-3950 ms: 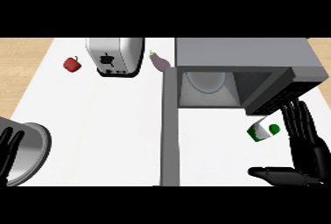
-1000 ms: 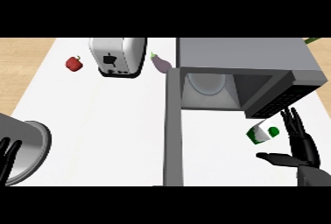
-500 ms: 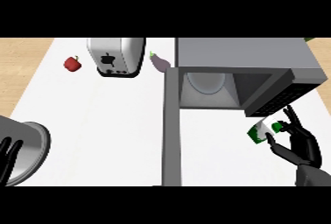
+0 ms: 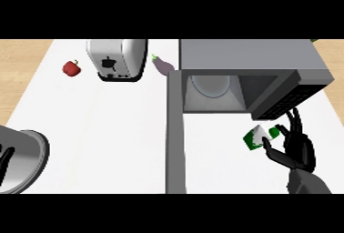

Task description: Pick up the milk, place it into the microwave and close the microwave

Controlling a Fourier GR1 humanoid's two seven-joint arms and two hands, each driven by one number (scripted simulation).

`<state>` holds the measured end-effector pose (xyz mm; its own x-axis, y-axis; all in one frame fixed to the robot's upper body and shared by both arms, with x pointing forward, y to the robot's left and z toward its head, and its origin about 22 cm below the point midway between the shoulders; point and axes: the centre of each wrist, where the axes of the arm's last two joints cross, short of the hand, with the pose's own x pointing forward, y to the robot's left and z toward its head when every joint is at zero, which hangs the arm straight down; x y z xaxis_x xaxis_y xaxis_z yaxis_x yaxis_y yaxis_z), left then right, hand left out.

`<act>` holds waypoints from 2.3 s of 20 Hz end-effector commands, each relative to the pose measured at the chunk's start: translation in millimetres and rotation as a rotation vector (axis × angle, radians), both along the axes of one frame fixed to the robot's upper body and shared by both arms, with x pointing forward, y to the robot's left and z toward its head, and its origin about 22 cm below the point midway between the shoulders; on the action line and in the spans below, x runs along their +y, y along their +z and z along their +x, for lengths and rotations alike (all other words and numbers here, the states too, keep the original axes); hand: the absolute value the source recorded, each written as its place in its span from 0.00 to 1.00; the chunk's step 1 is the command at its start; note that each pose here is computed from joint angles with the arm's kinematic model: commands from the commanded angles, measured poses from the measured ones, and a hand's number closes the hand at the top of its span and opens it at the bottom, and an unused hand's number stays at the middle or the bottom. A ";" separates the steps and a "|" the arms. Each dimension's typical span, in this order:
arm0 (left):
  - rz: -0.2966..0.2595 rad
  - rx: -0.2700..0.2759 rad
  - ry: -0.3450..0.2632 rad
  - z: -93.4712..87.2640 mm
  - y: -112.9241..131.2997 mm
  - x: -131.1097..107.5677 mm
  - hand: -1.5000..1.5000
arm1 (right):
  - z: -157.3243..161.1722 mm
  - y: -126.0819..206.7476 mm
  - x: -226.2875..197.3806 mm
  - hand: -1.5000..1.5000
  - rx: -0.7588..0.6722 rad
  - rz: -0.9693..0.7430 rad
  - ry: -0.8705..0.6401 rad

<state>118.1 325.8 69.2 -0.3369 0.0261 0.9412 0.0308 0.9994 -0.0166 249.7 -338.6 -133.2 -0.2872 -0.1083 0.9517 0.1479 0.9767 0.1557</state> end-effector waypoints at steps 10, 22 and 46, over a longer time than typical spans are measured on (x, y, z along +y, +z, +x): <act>0.009 -0.004 0.043 -19.5 -5.5 7.1 0.00 | 6.2 15.8 82.8 1.00 -0.040 0.000 0.299; -0.017 0.014 0.033 -28.6 -8.5 9.3 0.00 | -53.8 103.9 153.8 1.00 -0.017 0.058 0.266; 0.005 0.023 0.041 -35.4 -11.5 42.8 0.00 | 76.0 124.9 198.1 1.00 0.095 -0.157 -0.041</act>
<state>89.9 374.7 57.4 -0.3165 0.0217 0.9483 -0.0054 0.9997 -0.0246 311.0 -131.7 15.5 -0.2394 0.0350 0.9703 0.1467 0.9892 0.0006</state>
